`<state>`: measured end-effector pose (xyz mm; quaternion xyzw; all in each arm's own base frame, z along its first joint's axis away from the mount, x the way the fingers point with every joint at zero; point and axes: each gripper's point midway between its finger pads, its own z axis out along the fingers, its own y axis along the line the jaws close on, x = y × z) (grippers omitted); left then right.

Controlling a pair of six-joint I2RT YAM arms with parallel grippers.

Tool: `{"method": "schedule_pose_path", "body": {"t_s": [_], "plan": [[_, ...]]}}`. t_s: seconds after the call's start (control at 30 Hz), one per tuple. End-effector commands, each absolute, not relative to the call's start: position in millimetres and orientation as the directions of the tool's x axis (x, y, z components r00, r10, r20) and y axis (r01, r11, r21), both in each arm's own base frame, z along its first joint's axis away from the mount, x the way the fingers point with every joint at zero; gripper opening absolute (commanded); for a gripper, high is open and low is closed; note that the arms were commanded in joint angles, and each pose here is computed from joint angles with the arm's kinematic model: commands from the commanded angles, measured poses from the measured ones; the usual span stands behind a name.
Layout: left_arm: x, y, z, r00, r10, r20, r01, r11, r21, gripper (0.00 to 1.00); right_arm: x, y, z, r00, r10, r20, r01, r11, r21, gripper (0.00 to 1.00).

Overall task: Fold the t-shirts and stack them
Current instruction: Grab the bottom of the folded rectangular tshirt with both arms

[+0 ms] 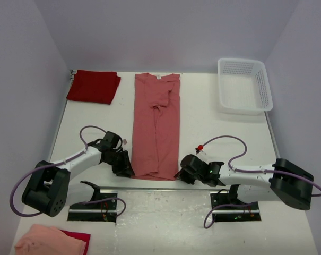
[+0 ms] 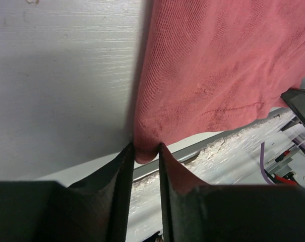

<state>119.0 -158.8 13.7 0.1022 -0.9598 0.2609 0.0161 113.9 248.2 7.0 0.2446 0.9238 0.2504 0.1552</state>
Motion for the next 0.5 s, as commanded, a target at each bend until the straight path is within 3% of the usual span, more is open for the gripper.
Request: {"method": "schedule_pose_path", "body": {"t_s": [0.0,0.1,0.13,0.17,0.47], "plan": [[119,-164,19,-0.981,-0.181,0.077,-0.194,0.827,-0.527,0.25,96,195,-31,-0.848,0.474,-0.239,0.393,0.863,0.316,0.0],[118,-164,19,-0.979,-0.185,0.084,-0.201,0.825,-0.527,0.14,95,193,-32,-0.845,0.477,-0.24,0.398,0.863,0.312,0.0],[120,-165,20,-0.979,-0.188,0.078,-0.2,0.822,-0.532,0.04,95,193,-32,-0.847,0.474,-0.241,0.396,0.864,0.31,0.0],[120,-166,21,-0.979,-0.19,0.077,-0.202,0.818,-0.538,0.0,95,193,-32,-0.845,0.478,-0.24,0.4,0.862,0.311,0.0],[119,-161,28,-0.976,-0.208,0.066,-0.212,0.827,-0.521,0.0,93,179,-36,-0.829,0.497,-0.258,0.435,0.862,0.261,0.0]]}}
